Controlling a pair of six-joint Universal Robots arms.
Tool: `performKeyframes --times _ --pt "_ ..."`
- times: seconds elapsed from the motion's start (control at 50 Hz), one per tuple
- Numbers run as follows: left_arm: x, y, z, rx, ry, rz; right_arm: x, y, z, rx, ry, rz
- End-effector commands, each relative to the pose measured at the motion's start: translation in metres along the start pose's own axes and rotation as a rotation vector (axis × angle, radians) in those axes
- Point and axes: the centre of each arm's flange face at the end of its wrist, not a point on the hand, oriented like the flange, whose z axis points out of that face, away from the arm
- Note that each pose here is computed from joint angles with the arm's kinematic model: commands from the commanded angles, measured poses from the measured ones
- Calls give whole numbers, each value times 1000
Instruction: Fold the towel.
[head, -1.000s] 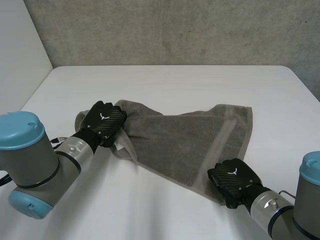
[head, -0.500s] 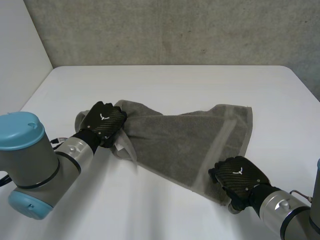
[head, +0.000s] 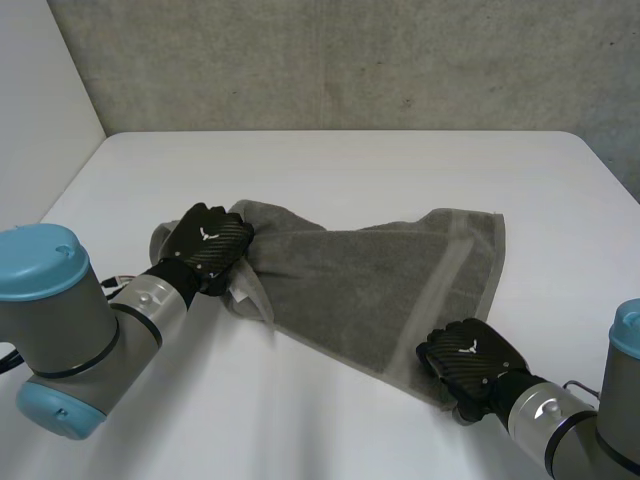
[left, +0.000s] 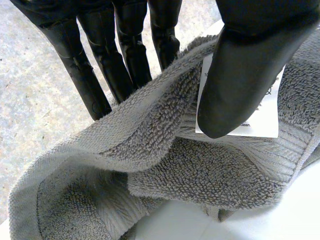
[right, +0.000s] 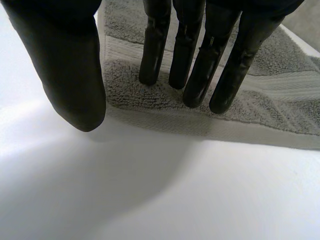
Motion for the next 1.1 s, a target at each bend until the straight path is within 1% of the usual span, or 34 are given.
performKeyframes --times 0.02,0.3,0.5,0.56,0.6,0.68,0.94,1.1 --pt "0 0 0 0 0 0 0 1 2 1 -1 1" --pt "0 0 0 -1 1 0 -5 4 3 -3 -13 6" --pt "0 0 0 0 0 0 -1 2 8 25 12 7" --pt "0 0 0 -1 1 0 2 1 10 34 26 31" --pt "0 0 0 -2 -1 -1 4 -3 11 47 26 71" --pt "-1 0 0 -3 -2 -1 4 -6 12 55 19 93" --pt "0 -1 -1 1 -2 0 7 -10 11 62 30 98" --pt "0 -1 -2 -1 -1 0 2 -1 17 29 1 107"
